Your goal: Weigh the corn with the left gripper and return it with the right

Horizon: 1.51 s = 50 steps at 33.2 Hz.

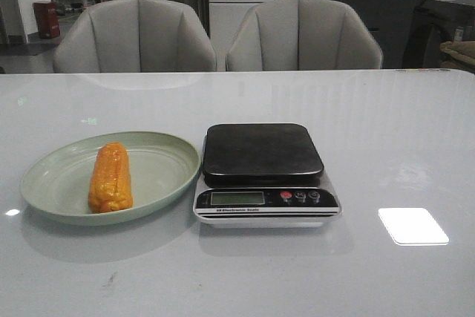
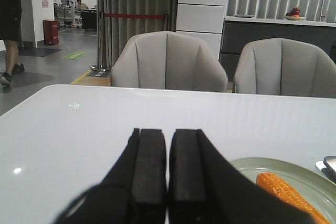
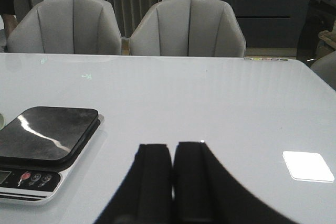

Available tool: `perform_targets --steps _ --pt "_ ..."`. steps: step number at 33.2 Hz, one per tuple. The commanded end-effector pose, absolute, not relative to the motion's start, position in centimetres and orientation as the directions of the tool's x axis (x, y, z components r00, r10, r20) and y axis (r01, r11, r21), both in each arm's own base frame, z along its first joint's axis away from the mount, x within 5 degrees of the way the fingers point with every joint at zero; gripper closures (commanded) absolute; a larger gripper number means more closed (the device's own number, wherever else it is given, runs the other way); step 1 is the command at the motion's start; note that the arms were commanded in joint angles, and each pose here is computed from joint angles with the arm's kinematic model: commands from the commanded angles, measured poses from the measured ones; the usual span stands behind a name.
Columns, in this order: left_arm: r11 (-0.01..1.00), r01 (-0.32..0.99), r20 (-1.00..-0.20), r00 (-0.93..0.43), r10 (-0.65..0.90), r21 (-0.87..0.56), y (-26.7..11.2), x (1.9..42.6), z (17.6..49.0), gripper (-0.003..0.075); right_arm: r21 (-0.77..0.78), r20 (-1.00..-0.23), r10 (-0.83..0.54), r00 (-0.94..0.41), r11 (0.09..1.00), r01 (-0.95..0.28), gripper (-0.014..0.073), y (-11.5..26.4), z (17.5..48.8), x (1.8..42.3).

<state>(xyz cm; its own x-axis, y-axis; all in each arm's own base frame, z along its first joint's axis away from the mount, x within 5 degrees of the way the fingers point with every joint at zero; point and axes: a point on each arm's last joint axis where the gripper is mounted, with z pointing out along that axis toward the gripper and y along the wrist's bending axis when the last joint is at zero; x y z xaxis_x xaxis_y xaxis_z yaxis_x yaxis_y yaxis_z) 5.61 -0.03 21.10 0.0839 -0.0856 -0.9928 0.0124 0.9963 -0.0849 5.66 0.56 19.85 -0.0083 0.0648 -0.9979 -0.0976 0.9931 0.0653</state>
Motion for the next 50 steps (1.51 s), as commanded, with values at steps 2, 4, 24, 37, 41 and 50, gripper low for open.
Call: perform_targets --steps 2,4,24,37,41,50 --pt "0.996 0.024 -0.982 0.163 -0.094 -0.091 0.0 5.5 21.0 0.0599 0.048 -0.995 0.056 0.084 0.995 -0.093 0.0428 0.5 20.3 5.5" --pt "0.996 0.026 -0.980 0.177 -0.094 -0.091 0.0 5.4 21.3 0.0599 0.048 -0.995 0.056 0.084 0.995 -0.093 0.0428 0.5 20.3 5.5" --pt "0.995 0.035 -0.993 0.076 -0.092 -0.090 -0.2 5.6 33.7 0.0599 0.048 -0.995 0.056 0.084 0.995 -0.093 0.0428 0.5 20.3 5.5" --pt "0.992 0.069 -0.988 -0.118 -0.097 -0.106 -0.6 6.8 31.5 0.0599 0.048 -0.995 0.056 0.084 0.995 -0.093 0.0428 0.5 20.3 5.5" --pt "0.992 0.081 -0.985 -0.151 -0.087 -0.101 -0.7 7.1 30.0 0.0599 0.048 -0.995 0.056 0.084 0.995 -0.093 0.0428 0.5 20.3 5.5" --pt "0.989 0.102 -0.976 -0.200 -0.082 -0.104 -0.9 7.2 28.7 0.0565 0.048 -0.995 0.056 0.084 0.995 -0.093 0.0428 0.5 20.3 5.5"
